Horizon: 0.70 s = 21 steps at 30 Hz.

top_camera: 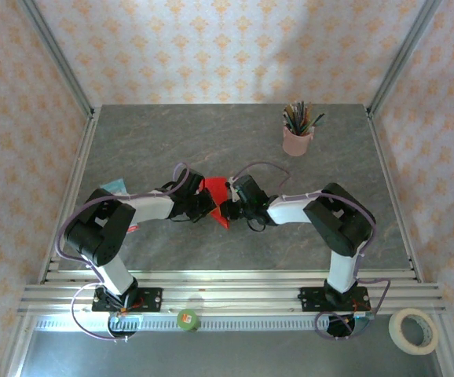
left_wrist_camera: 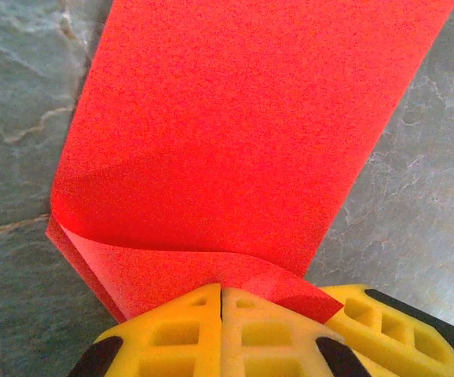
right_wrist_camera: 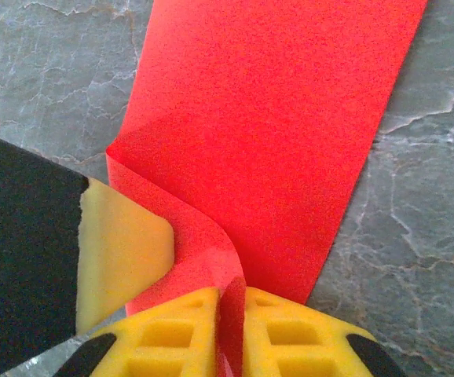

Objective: Fold a paper plane with a square sheet of paper (pick it up from the middle)

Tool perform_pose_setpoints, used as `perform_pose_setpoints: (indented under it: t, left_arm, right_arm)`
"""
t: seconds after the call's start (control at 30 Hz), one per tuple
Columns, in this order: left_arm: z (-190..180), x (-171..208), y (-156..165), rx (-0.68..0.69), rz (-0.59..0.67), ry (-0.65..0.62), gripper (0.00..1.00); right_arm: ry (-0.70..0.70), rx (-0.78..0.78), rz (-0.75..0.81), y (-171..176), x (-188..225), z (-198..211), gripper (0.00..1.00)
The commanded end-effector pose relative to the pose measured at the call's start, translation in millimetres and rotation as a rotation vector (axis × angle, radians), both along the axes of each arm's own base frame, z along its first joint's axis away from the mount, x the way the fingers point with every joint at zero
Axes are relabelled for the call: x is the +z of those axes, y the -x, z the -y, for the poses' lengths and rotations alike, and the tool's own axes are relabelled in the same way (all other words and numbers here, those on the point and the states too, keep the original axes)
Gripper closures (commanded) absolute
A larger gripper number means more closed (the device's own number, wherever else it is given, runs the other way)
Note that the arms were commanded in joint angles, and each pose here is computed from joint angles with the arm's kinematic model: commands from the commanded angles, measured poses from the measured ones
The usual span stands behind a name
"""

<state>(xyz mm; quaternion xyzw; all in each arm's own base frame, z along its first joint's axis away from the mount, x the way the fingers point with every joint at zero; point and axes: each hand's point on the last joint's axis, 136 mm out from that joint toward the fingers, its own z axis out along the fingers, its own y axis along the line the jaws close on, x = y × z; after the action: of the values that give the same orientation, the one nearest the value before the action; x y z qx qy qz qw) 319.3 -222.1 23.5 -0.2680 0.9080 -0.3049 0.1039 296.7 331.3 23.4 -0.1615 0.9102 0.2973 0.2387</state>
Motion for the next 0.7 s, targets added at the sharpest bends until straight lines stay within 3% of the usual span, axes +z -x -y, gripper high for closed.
perform_pose_setpoints:
  t: [0.0, 0.43, 0.67]
  left_arm:
    - [-7.3, -5.1, 5.5, 0.021, -0.013, -0.030, 0.94]
    - [-11.6, -20.1, 8.0, 0.028, -0.038, -0.058, 0.94]
    - [-3.7, -2.2, -1.6, 0.022, 0.005, -0.019, 0.94]
  right_arm:
    - [0.098, -0.028, -0.070, 8.3, -30.2, 17.6, 0.86]
    - [0.070, -0.041, -0.059, 4.9, -18.6, 14.0, 0.87]
    - [0.053, -0.040, -0.055, 3.1, -13.4, 10.6, 0.91]
